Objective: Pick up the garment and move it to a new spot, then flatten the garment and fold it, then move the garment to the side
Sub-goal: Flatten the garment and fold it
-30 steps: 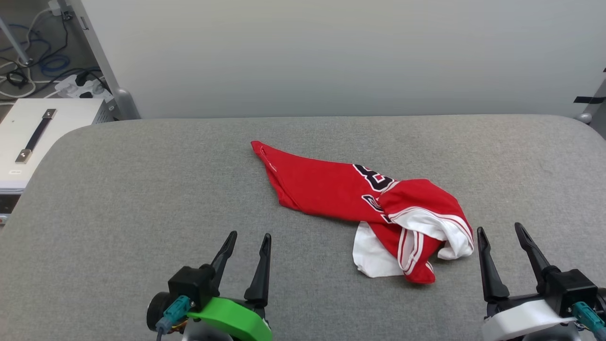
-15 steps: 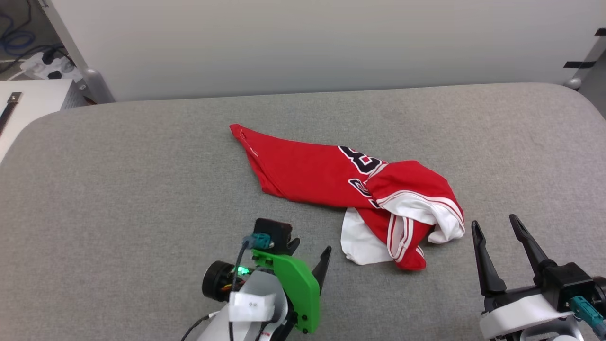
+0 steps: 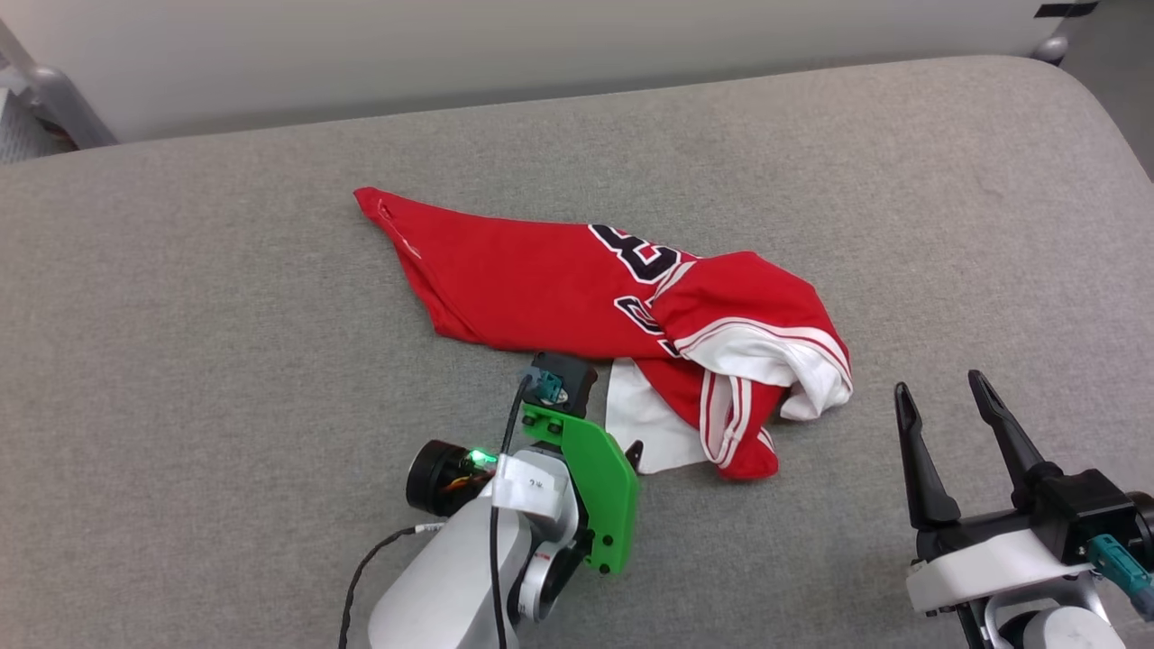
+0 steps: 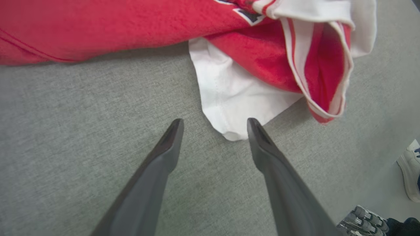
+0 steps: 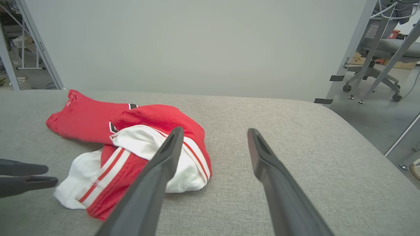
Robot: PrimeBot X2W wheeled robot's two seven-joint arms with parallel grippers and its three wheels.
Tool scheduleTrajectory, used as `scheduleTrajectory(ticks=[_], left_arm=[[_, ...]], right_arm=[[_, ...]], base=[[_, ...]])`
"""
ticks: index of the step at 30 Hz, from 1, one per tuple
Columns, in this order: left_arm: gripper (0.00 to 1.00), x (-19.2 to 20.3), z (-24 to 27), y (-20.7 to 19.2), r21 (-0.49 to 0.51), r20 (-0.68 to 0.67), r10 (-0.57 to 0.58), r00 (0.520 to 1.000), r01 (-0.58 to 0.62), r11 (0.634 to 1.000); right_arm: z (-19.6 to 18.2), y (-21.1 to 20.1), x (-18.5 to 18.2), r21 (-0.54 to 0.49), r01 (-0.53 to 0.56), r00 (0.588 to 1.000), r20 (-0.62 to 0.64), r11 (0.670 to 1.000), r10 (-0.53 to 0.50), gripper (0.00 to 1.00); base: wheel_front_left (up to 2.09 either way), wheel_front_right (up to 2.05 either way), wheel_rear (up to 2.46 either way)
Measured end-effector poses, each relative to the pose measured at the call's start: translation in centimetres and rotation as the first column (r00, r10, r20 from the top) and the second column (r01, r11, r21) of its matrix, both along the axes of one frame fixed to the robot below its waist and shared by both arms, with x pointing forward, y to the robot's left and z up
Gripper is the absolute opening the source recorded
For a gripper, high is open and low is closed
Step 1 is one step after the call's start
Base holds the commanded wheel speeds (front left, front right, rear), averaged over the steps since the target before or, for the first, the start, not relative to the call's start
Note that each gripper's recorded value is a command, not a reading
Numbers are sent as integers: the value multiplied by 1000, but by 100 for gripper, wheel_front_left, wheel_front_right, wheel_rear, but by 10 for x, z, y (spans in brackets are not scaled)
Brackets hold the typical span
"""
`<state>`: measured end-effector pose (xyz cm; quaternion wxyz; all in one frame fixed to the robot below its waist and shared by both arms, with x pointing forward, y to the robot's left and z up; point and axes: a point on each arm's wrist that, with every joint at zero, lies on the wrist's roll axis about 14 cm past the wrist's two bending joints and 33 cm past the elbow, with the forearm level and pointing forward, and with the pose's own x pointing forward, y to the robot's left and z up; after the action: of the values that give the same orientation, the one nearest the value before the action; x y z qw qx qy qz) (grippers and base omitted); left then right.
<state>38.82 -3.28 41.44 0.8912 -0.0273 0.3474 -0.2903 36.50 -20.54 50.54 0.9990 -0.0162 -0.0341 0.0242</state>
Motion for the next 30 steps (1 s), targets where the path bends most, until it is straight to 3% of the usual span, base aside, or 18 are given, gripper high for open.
scheduleTrajectory(ticks=[10,11,12,21,30], left_arm=[[100,7,-34,-11,39,-84,-37,996,41,998],[62,6,-37,-12,38,-98,-41,994,45,998],[0,6,-39,-13,35,-106,-44,993,47,998],[0,13,-32,3,-14,-57,38,998,-39,999],[0,35,18,75,-73,123,248,961,-241,968]], right_arm=[[-15,-6,6,0,26,999,-44,1000,-26,100],[-15,-6,7,0,27,999,-45,1000,-27,100],[-15,-6,8,-1,28,999,-45,1000,-28,100],[-13,-8,9,0,32,999,-36,999,-32,100],[-5,10,4,24,-12,1000,-11,1000,12,100]], base=[[0,0,0],[0,0,0],[0,0,0],[0,0,0],[0,0,0]])
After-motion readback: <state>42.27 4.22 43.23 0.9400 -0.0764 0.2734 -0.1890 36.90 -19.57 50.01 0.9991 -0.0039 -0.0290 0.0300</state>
